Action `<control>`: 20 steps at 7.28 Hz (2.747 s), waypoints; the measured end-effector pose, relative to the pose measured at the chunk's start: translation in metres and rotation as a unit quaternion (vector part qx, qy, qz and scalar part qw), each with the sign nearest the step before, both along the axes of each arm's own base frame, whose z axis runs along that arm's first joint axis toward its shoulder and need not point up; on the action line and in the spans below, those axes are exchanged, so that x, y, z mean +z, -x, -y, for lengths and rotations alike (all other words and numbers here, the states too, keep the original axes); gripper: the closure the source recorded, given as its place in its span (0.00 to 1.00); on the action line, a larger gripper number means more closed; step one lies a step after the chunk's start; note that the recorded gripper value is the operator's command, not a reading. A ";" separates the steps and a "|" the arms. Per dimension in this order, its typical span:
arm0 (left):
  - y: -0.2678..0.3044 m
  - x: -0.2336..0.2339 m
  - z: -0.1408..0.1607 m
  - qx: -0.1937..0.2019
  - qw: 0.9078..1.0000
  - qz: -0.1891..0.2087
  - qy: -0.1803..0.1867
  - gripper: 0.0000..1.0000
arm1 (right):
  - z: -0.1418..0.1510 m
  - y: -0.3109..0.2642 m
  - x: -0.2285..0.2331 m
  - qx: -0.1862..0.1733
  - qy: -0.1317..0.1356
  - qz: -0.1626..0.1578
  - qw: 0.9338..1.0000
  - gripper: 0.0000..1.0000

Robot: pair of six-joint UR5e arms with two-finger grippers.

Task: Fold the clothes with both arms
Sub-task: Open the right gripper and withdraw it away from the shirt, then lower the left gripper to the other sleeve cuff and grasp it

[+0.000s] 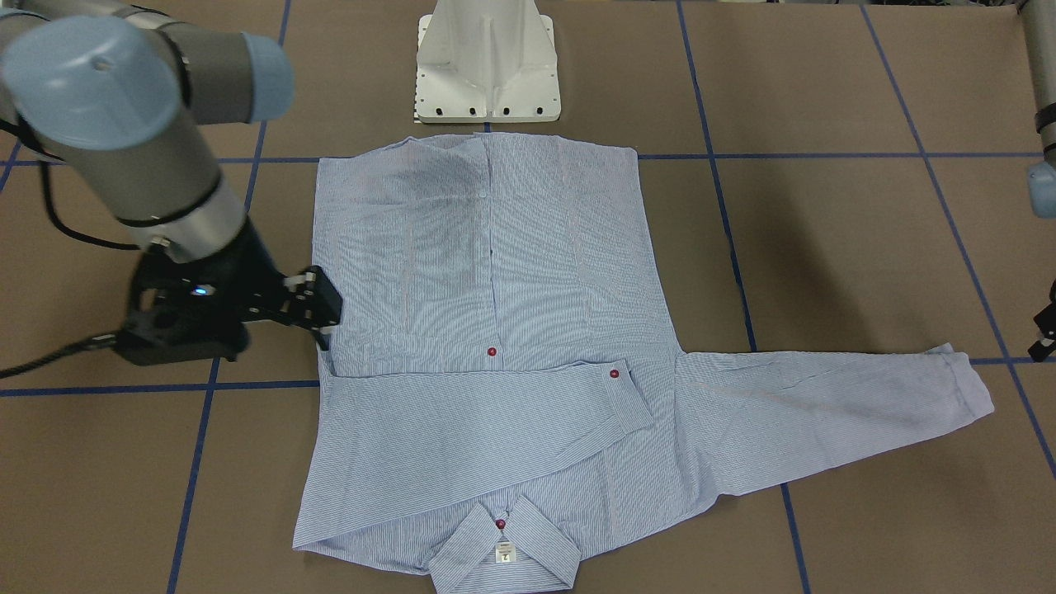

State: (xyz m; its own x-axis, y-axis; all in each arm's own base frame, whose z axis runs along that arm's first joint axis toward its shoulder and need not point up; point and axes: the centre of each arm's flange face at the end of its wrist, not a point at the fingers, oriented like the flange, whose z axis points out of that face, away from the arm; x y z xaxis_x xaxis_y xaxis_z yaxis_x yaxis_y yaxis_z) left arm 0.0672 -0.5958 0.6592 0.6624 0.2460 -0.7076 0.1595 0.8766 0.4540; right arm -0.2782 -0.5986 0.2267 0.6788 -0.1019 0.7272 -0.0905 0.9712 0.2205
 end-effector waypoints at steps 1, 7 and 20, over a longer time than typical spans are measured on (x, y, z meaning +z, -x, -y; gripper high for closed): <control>-0.017 0.007 -0.004 -0.016 1.000 -0.008 0.006 0.00 | -0.015 -0.047 0.036 -0.018 -0.014 -0.010 1.000 0.01; -0.091 0.045 -0.042 -0.053 0.996 -0.051 0.043 0.19 | -0.048 -0.121 0.098 -0.056 -0.036 -0.025 0.998 0.01; -0.094 0.053 -0.067 -0.043 0.996 -0.066 0.035 1.00 | -0.051 -0.120 0.094 -0.054 -0.038 -0.021 0.998 0.01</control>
State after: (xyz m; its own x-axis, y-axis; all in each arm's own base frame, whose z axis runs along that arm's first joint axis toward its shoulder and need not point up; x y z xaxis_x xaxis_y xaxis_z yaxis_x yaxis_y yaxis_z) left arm 0.1610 -0.5284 0.7127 0.5788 0.1387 -0.8036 0.2899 0.8860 0.3618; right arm -0.1581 -0.5480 0.3211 0.6904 -0.2301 0.6859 0.0250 0.9551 0.2952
